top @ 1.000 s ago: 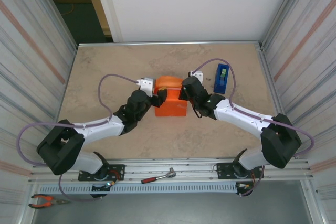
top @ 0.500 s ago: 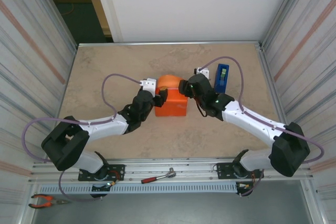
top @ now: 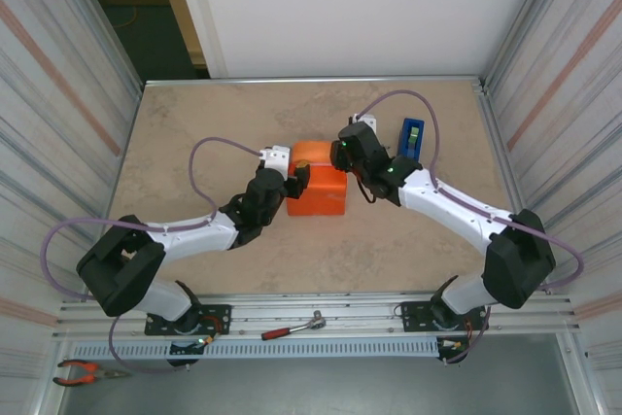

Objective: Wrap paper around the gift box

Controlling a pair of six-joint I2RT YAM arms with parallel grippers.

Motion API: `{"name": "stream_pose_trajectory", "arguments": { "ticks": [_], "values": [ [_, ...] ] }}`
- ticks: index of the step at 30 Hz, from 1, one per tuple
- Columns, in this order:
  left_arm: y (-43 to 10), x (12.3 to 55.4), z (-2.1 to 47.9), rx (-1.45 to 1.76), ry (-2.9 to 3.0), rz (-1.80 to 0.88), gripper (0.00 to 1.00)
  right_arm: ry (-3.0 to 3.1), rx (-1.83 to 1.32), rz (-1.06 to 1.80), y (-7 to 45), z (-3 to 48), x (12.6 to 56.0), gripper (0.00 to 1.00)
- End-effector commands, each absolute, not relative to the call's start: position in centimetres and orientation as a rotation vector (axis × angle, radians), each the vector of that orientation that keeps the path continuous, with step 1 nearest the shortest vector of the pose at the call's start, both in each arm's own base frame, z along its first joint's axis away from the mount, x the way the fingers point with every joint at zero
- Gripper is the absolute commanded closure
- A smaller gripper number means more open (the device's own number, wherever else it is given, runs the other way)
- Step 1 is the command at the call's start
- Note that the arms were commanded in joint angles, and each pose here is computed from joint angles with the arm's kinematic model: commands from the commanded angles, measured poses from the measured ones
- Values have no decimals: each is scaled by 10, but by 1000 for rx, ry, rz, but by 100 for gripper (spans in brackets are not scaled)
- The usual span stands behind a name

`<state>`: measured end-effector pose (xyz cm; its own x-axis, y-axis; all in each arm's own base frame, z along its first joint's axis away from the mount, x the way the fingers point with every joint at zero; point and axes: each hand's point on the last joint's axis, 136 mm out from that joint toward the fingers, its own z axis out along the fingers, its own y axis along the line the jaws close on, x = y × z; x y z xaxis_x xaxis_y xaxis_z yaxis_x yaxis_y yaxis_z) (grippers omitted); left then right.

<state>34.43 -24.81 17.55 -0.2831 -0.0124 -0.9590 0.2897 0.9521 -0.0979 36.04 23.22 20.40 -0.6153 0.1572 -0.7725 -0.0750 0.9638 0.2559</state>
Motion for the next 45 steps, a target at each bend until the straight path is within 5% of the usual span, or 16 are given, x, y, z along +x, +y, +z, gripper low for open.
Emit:
{"name": "stream_pose_trajectory", "arguments": {
  "ticks": [1, 3, 5, 7, 13, 17, 22, 26, 45],
  "values": [
    [-243, 343, 163, 232, 1876, -219, 34, 2216, 48, 307, 228, 210, 365, 92],
    [-243, 343, 162, 233, 1879, -217, 34, 2216, 37, 327, 231, 213, 364, 82],
    [-244, 343, 162, 235, 1880, -219, 34, 2206, 44, 343, 230, 219, 362, 51],
    [-244, 343, 162, 236, 1881, -217, 34, 2185, 72, 378, 225, 231, 358, 34],
    [-241, 343, 160, 233, 1886, -204, 35, 2121, 199, 457, 192, 250, 336, 24],
    [-240, 342, 158, 230, 1892, -192, 35, 2121, 345, 489, 163, 229, 324, 32],
    [-242, 343, 159, 230, 1893, -190, 35, 2149, 467, 599, 154, 195, 321, 75],
    [-245, 343, 159, 234, 1894, -190, 35, 2155, 483, 655, 163, 184, 327, 96],
    [-246, 342, 159, 233, 1897, -184, 35, 2148, 399, 827, 217, 181, 354, 100]
  ]
}}
